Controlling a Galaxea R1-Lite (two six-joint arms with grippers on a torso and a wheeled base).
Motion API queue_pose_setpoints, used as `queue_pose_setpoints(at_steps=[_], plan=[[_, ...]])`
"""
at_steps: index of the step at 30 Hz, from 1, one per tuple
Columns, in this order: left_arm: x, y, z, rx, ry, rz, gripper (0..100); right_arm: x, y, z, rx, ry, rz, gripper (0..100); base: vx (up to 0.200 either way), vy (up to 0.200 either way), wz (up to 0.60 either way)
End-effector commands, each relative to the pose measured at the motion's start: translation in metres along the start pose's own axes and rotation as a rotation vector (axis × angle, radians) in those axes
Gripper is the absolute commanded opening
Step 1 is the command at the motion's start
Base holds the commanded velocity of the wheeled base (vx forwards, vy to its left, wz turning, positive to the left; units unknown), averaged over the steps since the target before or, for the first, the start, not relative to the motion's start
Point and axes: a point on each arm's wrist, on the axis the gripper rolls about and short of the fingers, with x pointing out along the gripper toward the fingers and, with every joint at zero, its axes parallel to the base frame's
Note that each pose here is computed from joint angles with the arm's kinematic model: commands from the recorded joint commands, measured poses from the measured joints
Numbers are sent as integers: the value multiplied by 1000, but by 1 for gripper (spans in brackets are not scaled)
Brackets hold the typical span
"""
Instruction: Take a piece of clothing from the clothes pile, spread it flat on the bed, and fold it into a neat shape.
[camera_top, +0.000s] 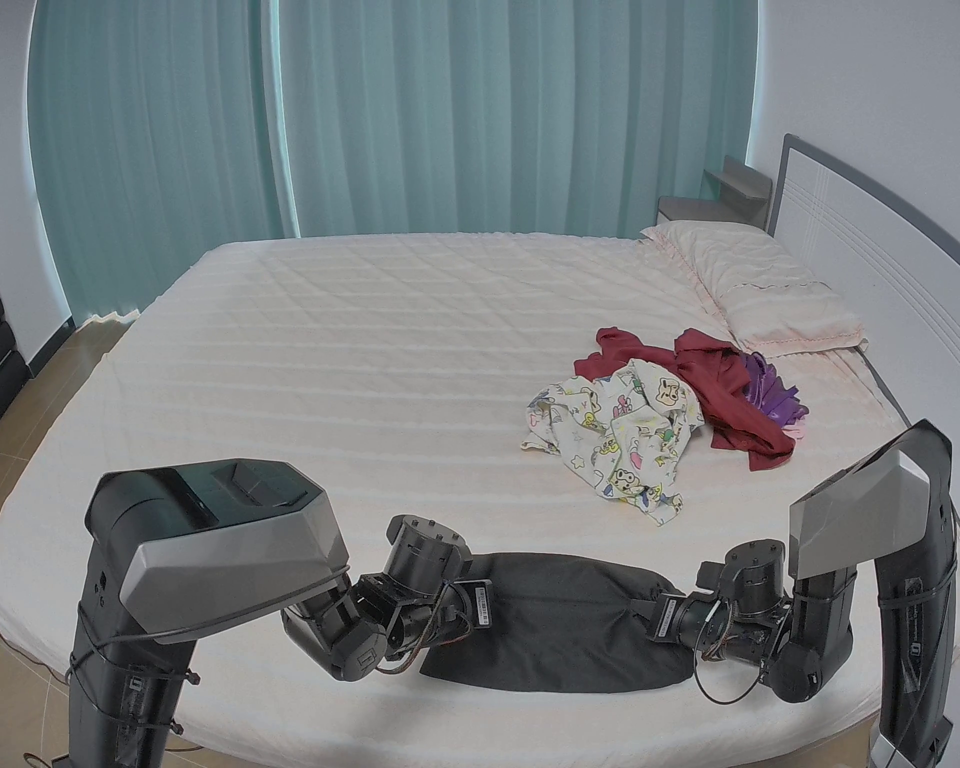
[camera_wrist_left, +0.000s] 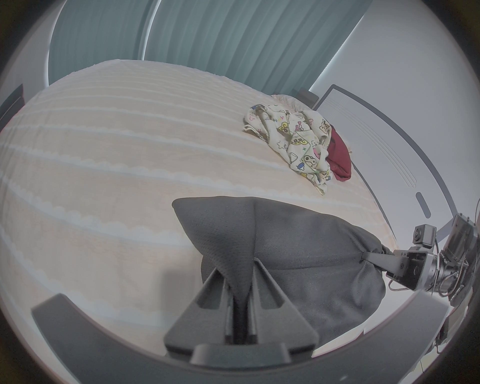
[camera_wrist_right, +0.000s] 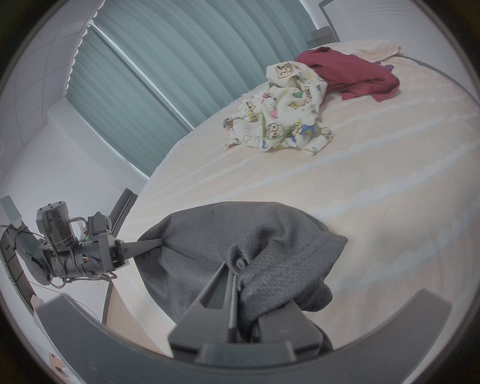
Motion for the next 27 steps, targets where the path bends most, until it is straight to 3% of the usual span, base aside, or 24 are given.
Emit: queue_pose_setpoints(at_steps=[1,3,15,16,22,27], plan=[[0,2,-3,0,9,6,0,0,0,1,-2,-8,5,0,0,-200,0],[0,2,-3,0,11,9,0,0,1,1,-4,-7,6,0,0,-200,0],[0,5,-6,-19,16,23,0,2,-3,-7,-9,22,-11,0,0,0,0],[-1,7,-8,-19,24,26,100,3,-4,-9,-8,29,-14,100,0,0,0],[-4,14,-9,-15,33,55,100,3,-6,-14,-10,52,-22,100,0,0,0],[-7,25,-2,-4,44,146,100,-3,-8,-4,-1,18,-30,100,0,0,0]])
